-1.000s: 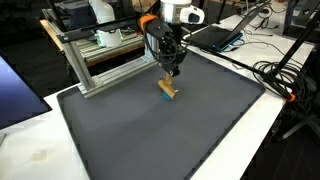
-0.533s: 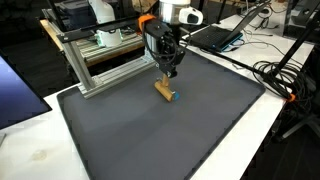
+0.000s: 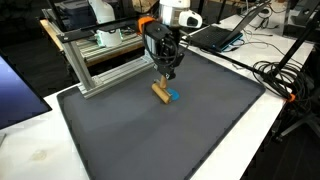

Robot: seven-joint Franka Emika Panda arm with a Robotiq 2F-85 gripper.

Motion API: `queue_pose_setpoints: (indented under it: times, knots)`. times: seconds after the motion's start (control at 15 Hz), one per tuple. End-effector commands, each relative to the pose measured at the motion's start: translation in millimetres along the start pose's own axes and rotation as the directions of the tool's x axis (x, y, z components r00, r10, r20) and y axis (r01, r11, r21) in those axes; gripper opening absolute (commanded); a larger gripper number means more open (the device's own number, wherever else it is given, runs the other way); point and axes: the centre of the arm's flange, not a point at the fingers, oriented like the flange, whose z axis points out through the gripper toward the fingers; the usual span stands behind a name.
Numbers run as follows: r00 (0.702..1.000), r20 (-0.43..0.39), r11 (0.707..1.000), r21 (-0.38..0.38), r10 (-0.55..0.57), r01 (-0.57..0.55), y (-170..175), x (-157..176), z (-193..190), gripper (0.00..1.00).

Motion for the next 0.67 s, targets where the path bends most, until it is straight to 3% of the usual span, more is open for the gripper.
queue_pose_setpoints:
  times: [0.0,0.4,0.6]
  knots:
    - [0.999,-0.020,0.999,0.013,-0.031,0.032,7.6,18.2,18.9,0.22]
    - [0.998,0.055,0.999,-0.009,0.038,-0.038,9.2,4.8,1.2,0.22]
    - [0.999,0.033,0.999,-0.019,0.035,-0.034,6.2,4.0,-15.7,0.22]
